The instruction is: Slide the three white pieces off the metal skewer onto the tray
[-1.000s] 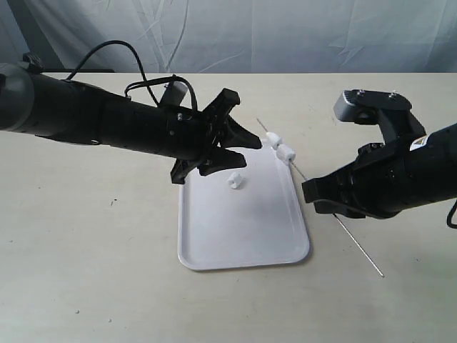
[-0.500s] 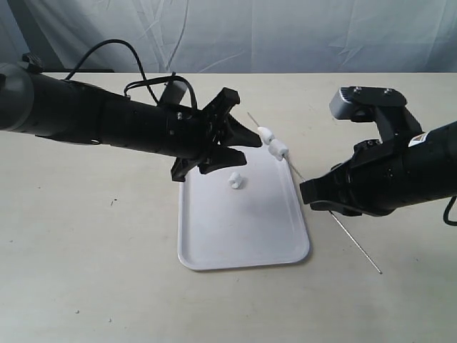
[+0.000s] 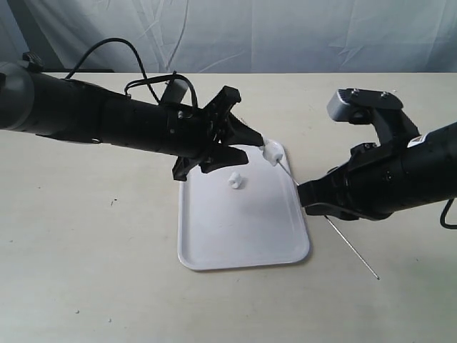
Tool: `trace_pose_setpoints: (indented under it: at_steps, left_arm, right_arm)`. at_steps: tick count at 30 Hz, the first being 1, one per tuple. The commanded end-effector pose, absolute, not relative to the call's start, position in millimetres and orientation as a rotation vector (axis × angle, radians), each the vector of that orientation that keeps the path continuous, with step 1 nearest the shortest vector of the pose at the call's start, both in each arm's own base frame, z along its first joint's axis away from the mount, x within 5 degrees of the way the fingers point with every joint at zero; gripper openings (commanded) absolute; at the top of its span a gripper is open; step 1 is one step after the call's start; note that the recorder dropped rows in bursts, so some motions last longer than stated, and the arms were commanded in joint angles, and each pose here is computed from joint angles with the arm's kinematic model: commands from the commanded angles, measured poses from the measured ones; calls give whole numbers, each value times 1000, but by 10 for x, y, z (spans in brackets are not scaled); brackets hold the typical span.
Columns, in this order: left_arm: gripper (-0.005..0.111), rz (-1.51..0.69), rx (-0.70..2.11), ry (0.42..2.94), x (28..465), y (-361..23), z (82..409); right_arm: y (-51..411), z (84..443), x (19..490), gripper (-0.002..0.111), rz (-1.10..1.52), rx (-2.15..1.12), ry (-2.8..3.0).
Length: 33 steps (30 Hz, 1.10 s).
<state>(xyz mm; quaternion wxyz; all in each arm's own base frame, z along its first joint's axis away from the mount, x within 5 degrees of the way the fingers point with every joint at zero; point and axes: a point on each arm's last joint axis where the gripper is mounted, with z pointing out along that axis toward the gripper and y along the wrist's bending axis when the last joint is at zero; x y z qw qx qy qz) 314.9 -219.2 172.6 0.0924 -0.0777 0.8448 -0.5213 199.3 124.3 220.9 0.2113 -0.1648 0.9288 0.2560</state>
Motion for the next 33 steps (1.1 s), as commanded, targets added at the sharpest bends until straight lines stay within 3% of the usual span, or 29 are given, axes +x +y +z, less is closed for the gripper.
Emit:
trace_pose_setpoints:
  at_steps: [1, 11, 17, 33]
  left_arm:
    - [42, -1565, -238, 2496, 3154, -2213, 1748]
    - [41, -1527, -264, 2498, 3174, -2198, 1730]
    - [23, -1497, -282, 2499, 3189, -2186, 1717]
    - [24, -1399, -331, 2498, 3237, -2145, 1678]
  right_arm:
    - [1257, 2225, 1998, -1, 730, -481, 2556]
    - [1263, 2225, 1988, -1, 736, -509, 2553]
    - [1264, 2225, 1985, -1, 739, -512, 2556]
    - [1248, 2195, 1929, -1, 721, -602, 2601]
